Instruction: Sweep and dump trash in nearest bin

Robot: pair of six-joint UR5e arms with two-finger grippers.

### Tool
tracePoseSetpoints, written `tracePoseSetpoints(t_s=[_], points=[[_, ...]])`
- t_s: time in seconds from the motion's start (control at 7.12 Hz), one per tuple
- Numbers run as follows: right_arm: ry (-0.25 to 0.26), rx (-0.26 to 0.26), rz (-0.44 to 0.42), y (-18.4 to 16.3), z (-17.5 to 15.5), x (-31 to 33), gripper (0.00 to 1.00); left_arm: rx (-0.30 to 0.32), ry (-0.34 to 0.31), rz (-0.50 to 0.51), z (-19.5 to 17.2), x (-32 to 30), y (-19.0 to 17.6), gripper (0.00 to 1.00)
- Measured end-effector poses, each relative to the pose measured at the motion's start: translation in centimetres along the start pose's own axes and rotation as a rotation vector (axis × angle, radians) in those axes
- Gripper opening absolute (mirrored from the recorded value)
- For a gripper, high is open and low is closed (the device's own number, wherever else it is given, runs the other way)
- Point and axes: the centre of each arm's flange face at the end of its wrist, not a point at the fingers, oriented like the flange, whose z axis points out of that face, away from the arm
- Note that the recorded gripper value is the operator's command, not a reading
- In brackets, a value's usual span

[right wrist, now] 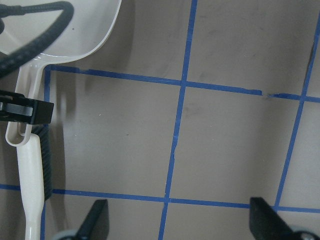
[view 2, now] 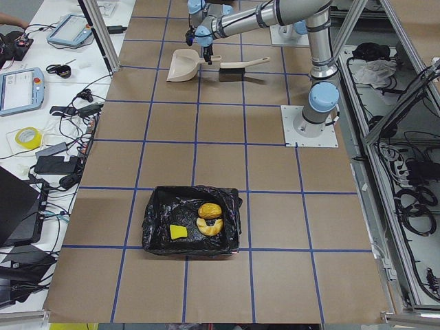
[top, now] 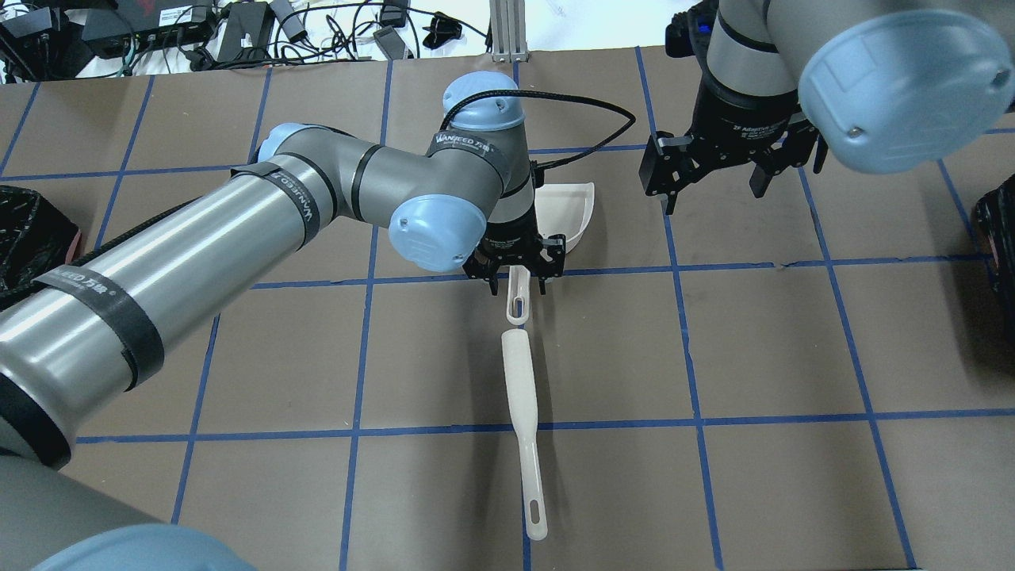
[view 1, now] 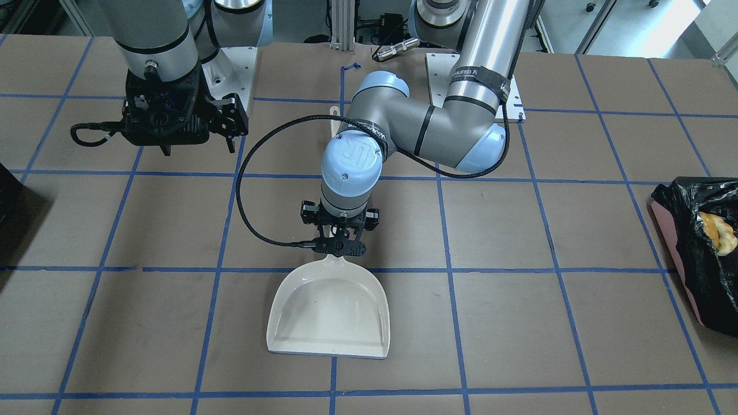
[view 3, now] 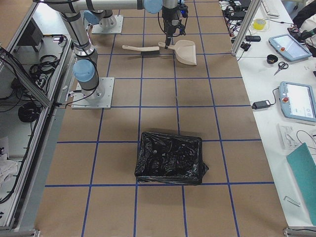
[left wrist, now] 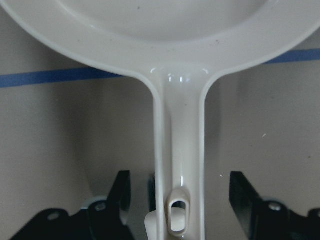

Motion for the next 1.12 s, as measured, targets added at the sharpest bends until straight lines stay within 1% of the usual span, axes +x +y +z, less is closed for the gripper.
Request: tracePoseSetpoints(t_s=[0.42,0.56,0.84,1.12], points=[[0.0,0.0,0.0,0.0,0.0,0.0,1.0,0.037,0.004,0.001,-2.5,-3.2,-1.4,1.0],[0.0,0.0,-0.001,0.0,0.0,0.0,1.0,0.045,0.0,0.01,-4.1,-5.4,-2.1,1.0],[0.0,0.001,-0.002,0.0,0.0,0.0,1.0,0.057,-0.006,-0.019,-7.9,-10.6,-2.8,1.0],[-0.001,0.001,-0.002,-0.1,0.0,0.0,1.0,0.119,-0.075,-0.038,-12.9,-15.0,-2.3,1.0]])
